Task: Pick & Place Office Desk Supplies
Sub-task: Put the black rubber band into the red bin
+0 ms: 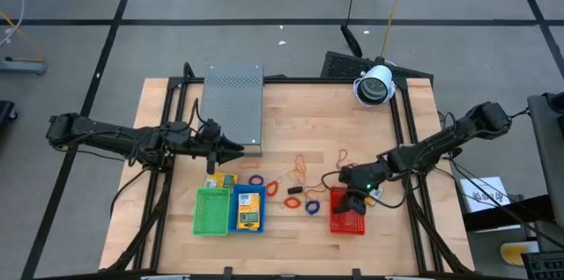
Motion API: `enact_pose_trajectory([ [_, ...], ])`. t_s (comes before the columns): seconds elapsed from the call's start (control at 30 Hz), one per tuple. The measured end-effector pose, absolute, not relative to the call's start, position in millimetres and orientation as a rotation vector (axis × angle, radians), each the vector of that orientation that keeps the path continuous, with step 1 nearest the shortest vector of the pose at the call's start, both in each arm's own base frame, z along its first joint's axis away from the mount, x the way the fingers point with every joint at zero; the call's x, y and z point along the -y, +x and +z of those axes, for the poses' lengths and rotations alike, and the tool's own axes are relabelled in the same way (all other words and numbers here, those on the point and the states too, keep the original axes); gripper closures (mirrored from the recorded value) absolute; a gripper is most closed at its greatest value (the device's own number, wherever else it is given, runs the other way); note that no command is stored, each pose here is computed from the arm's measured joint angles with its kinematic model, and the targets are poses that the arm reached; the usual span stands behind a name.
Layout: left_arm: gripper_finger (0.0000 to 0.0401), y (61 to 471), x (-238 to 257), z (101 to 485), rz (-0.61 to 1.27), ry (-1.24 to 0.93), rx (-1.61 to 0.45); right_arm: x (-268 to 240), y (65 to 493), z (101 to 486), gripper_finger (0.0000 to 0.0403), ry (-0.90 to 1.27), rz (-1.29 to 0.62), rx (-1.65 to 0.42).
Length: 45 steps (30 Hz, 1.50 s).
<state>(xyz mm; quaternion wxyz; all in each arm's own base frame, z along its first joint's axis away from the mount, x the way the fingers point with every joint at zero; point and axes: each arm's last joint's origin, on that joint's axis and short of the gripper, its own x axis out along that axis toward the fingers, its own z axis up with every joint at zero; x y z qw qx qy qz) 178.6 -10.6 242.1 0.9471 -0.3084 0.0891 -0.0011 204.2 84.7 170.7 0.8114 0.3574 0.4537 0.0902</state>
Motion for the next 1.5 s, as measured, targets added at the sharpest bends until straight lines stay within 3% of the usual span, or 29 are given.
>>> enact_pose_trajectory([
  [0.3, 0.0256, 179, 11, 242, -0.001, -0.647, -0.181, -92, 208, 180, 0.0242, 0.897, 0.333, -0.947],
  [0.57, 0.0256, 179, 11, 242, 0.000, -0.656, -0.184, -100, 205, 200, 0.0230, 0.959, 0.449, -0.856],
  [0.67, 0.0256, 179, 11, 242, 0.000, -0.657, -0.184, -97, 207, 214, 0.0238, 0.959, 0.452, -0.698],
  [0.93, 0.0256, 179, 11, 242, 0.003, -0.681, -0.185, -80, 218, 262, 0.0241, 0.891, 0.362, -0.028],
  [1.1, 0.0256, 179, 11, 242, 0.008, -0.745, -0.186, -69, 217, 280, 0.0239, 0.898, 0.246, 0.237],
  [1.33, 0.0256, 179, 11, 242, 0.012, -0.802, -0.187, -63, 223, 277, 0.0248, 0.793, 0.175, 0.189],
  [1.5, 0.0256, 179, 11, 243, 0.010, -0.826, -0.177, -68, 243, 298, 0.0265, 0.497, 0.078, -0.152],
])
